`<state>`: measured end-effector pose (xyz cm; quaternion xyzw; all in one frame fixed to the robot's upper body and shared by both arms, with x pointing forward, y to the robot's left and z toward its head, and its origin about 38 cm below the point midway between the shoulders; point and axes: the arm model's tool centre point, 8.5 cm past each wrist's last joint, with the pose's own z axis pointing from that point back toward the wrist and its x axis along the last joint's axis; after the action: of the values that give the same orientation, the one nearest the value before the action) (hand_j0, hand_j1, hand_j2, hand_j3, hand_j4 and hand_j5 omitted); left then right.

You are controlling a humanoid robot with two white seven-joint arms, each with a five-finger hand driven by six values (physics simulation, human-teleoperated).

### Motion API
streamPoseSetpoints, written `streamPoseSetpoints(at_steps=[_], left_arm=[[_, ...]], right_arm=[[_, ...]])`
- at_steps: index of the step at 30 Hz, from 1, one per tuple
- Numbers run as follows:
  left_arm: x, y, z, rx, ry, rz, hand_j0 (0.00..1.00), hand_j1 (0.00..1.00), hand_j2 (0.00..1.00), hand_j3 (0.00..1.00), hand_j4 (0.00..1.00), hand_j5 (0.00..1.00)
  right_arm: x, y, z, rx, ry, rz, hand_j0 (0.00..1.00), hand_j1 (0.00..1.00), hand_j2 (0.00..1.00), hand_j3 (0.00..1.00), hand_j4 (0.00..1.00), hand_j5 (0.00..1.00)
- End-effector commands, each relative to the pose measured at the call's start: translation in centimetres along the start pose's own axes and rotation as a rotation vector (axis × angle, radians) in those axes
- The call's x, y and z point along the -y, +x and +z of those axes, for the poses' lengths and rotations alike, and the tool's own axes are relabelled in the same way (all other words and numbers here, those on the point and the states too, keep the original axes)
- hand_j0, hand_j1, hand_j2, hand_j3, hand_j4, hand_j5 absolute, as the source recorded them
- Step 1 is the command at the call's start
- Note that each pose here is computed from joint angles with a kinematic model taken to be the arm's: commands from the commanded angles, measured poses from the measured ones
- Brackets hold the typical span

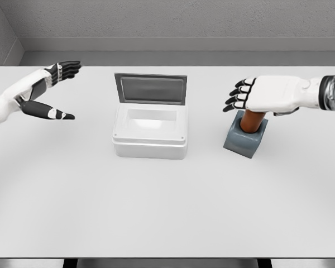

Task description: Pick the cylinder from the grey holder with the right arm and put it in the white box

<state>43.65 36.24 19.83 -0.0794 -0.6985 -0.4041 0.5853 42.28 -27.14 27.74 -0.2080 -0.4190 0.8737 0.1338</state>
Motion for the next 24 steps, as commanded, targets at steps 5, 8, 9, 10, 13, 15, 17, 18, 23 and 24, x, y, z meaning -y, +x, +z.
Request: streamPoseSetpoints(at_steps=[5,8,9,10,13,15,17,18,23,24], left_arm=[[-0.1,-0.6,0.0,-0.013,0.017,0.052,1.00,1.00,1.00,1.00,1.00,1.00],[-0.4,-0.7,-0.1,-0.015,0.022,0.053,1.00,1.00,1.00,1.00,1.00,1.00],[-0.6,-1.0,-0.4,-0.016,0.035,0.066,1.00,1.00,1.00,1.00,1.00,1.00],[-0.9,-1.2,-0.4,-0.022,0.046,0.070,1.00,1.00,1.00,1.00,1.00,1.00],[-1.3,-1.9,-0.2,-0.039,0.059,0.080,1.00,1.00,1.00,1.00,1.00,1.00],[-0.9,-2.2,-0.5,-0.036,0.060,0.094,1.00,1.00,1.00,1.00,1.00,1.00],[-0.9,-2.2,-0.6,-0.036,0.060,0.096,1.00,1.00,1.00,1.00,1.00,1.00],[-0.9,-2.3,-0.6,-0.037,0.060,0.095,1.00,1.00,1.00,1.00,1.00,1.00],[-1.4,-2.8,-0.5,-0.054,0.075,0.102,1.00,1.00,1.00,1.00,1.00,1.00],[-1.3,-2.9,-0.5,-0.055,0.072,0.104,1.00,1.00,1.00,1.00,1.00,1.00]], right_arm=[[-0.2,0.6,-0.9,0.020,0.008,0.000,0.96,0.96,0.96,0.96,0.96,0.96],[-0.4,0.5,-0.9,0.019,0.014,0.001,0.88,0.88,0.88,0.88,0.88,0.88],[-0.5,0.5,-0.9,0.016,0.016,0.002,0.82,0.82,0.82,0.82,0.82,0.82],[-0.5,0.5,-0.9,0.015,0.017,0.001,0.79,0.79,0.79,0.79,0.79,0.79],[-0.6,0.5,-0.9,0.015,0.019,0.001,0.70,0.70,0.70,0.70,0.70,0.70],[-0.5,0.5,-0.8,0.014,0.019,0.003,0.68,0.68,0.68,0.68,0.68,0.68],[-0.5,0.5,-0.8,0.015,0.018,0.003,0.56,0.56,0.56,0.56,0.56,0.56],[-0.5,0.5,-0.8,0.015,0.018,0.003,0.53,0.53,0.53,0.53,0.53,0.53],[-0.4,0.4,-0.7,0.012,0.018,0.008,0.52,0.52,0.52,0.52,0.52,0.52],[-0.4,0.4,-0.6,0.011,0.019,0.007,0.52,0.52,0.52,0.52,0.52,0.52]])
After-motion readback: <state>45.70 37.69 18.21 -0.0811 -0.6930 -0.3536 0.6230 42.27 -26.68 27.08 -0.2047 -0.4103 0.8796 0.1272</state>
